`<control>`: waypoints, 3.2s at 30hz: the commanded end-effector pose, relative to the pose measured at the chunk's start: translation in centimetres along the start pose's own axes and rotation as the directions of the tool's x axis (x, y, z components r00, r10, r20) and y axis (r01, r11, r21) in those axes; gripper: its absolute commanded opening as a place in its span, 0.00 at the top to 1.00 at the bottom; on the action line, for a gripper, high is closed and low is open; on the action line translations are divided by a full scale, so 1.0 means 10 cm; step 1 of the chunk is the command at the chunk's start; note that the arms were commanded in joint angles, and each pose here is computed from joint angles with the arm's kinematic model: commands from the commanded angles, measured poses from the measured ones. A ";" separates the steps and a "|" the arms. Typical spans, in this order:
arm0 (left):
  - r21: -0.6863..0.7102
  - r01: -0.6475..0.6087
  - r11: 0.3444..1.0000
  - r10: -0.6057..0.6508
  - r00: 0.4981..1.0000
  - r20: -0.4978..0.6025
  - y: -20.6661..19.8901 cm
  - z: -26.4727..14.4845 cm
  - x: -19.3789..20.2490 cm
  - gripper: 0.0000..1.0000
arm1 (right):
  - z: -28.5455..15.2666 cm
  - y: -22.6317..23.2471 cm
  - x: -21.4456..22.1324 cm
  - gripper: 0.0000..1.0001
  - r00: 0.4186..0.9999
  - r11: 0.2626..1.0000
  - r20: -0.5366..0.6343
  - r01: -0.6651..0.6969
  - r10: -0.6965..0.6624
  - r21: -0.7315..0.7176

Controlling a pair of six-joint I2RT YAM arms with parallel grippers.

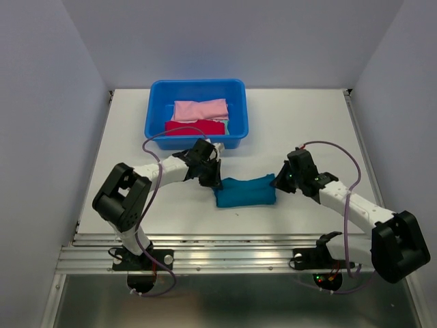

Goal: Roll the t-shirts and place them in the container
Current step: Roll the T-shirt to the center of the board.

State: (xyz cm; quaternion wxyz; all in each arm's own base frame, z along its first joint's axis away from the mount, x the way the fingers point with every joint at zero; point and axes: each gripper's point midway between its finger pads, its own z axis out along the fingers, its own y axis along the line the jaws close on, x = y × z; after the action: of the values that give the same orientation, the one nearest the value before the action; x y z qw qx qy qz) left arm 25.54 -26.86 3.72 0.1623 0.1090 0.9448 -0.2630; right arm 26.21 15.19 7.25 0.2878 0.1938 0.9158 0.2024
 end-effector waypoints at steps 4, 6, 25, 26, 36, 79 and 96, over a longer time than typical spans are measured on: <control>-0.039 -0.081 0.996 0.082 0.996 0.024 0.02 -0.16 -0.13 0.87 | -0.07 0.26 -0.31 0.99 0.994 0.998 0.104 0.028 -0.021 -0.061; -0.043 -0.087 0.995 0.089 0.995 0.036 0.00 -0.21 -0.16 0.72 | -0.07 0.26 -0.28 0.96 0.995 0.998 0.092 0.030 -0.024 -0.064; -0.089 -0.053 0.995 0.069 0.980 0.187 -0.19 -0.93 -0.33 0.24 | -0.01 0.03 -0.57 0.46 0.989 0.996 0.139 0.035 -0.047 0.085; -0.078 -0.050 0.996 0.065 0.978 0.201 -0.23 -0.96 -0.35 0.24 | 0.08 0.04 -0.58 0.47 0.991 0.994 0.124 0.047 -0.059 0.098; -0.041 -0.086 0.995 0.093 0.971 0.221 -0.42 -1.04 -0.36 0.24 | 0.59 0.09 -0.58 0.54 0.995 0.993 0.047 0.078 -0.082 0.084; -0.125 -0.381 0.916 0.400 0.887 0.230 -1.59 -0.46 0.20 0.43 | 0.11 -0.14 0.30 0.99 0.966 0.963 0.055 -0.255 0.251 0.086; -0.229 -0.325 0.918 0.385 0.868 0.313 -1.44 -0.15 0.27 0.48 | 0.22 -0.47 0.48 0.99 0.907 0.897 0.104 -0.420 0.409 0.135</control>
State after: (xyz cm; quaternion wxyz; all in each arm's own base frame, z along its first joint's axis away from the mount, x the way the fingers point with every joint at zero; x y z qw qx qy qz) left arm 17.27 -37.19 8.61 0.3444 0.2476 0.8940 -0.1446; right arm 22.77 14.80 1.89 0.2469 0.3815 0.8705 0.1890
